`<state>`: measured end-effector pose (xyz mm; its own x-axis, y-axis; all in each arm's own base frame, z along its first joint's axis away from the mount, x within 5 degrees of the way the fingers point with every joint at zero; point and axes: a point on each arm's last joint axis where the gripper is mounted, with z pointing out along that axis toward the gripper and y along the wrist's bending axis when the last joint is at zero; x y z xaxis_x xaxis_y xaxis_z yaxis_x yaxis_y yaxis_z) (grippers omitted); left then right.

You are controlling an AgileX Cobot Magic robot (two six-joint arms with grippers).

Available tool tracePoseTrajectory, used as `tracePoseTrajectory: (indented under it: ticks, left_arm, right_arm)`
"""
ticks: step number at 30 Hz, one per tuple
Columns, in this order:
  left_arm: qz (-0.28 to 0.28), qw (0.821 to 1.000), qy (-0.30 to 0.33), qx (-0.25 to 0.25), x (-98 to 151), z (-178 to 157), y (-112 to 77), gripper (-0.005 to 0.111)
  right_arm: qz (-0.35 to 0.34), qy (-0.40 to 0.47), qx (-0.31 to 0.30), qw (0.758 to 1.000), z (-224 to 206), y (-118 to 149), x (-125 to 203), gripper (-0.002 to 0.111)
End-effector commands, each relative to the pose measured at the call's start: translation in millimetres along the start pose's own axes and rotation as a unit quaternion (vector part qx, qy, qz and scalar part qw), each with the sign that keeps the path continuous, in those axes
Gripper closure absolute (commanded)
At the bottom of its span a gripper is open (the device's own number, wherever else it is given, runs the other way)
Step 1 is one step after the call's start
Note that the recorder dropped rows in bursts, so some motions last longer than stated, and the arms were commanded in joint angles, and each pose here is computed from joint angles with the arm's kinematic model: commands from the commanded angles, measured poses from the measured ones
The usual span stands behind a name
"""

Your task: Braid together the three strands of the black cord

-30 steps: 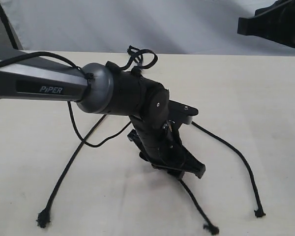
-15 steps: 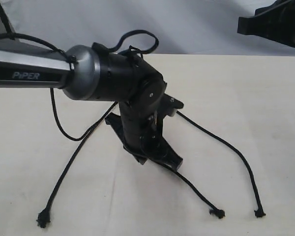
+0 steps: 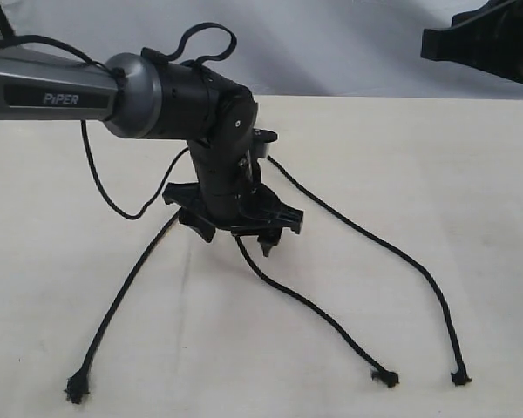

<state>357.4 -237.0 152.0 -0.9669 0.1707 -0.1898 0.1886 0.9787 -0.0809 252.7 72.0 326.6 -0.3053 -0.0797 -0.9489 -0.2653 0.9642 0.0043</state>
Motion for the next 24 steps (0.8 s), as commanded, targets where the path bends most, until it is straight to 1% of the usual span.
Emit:
tracePoseTrajectory:
  ticks: [1, 3, 7, 8, 11, 14, 16, 18, 21, 24]
  left_arm:
    - [-0.011, 1.0, 0.008, 0.011, -3, 9, -7.7, 0.038]
    - [-0.01, 1.0, 0.016, 0.007, -3, 15, -7.9, 0.05]
    - [0.016, 0.999, 0.033, 0.0, -1, 15, -6.7, 0.079]
    - [0.023, 0.999, 0.037, -0.001, 0, 15, -6.4, 0.088]
    - [0.046, 0.998, 0.046, -0.003, 1, 15, -5.9, 0.107]
    - [0.063, 0.996, 0.062, -0.008, 4, 13, -4.6, 0.106]
    - [0.082, 0.994, 0.069, -0.012, 6, 3, -3.5, 0.106]
    - [0.096, 0.993, 0.059, -0.028, 4, -11, -0.1, 0.106]
    - [0.111, 0.99, 0.022, -0.085, 1, -46, 11.5, 0.106]
    - [0.124, 0.974, 0.006, -0.192, 0, -76, 32.7, 0.106]
  right_arm:
    - [-0.004, -0.002, 0.0, 1.0, 0, 0, 1, 0.108]
    - [-0.004, -0.002, 0.0, 1.0, 0, 0, 1, 0.108]
    - [-0.004, -0.005, -0.001, 1.0, 0, 0, 0, 0.108]
    - [-0.004, -0.006, -0.001, 1.0, 0, 0, 0, 0.108]
    - [-0.004, -0.006, -0.001, 1.0, 0, 0, 0, 0.108]
    - [-0.004, -0.006, -0.001, 1.0, 0, 0, 0, 0.108]
    - [-0.004, -0.006, -0.001, 1.0, 0, 0, 0, 0.108]
    - [-0.004, -0.006, -0.001, 1.0, 0, 0, 0, 0.108]
    - [-0.004, -0.006, -0.001, 1.0, 0, 0, 0, 0.108]
    - [-0.003, -0.006, -0.001, 1.0, 0, 0, 0, 0.108]
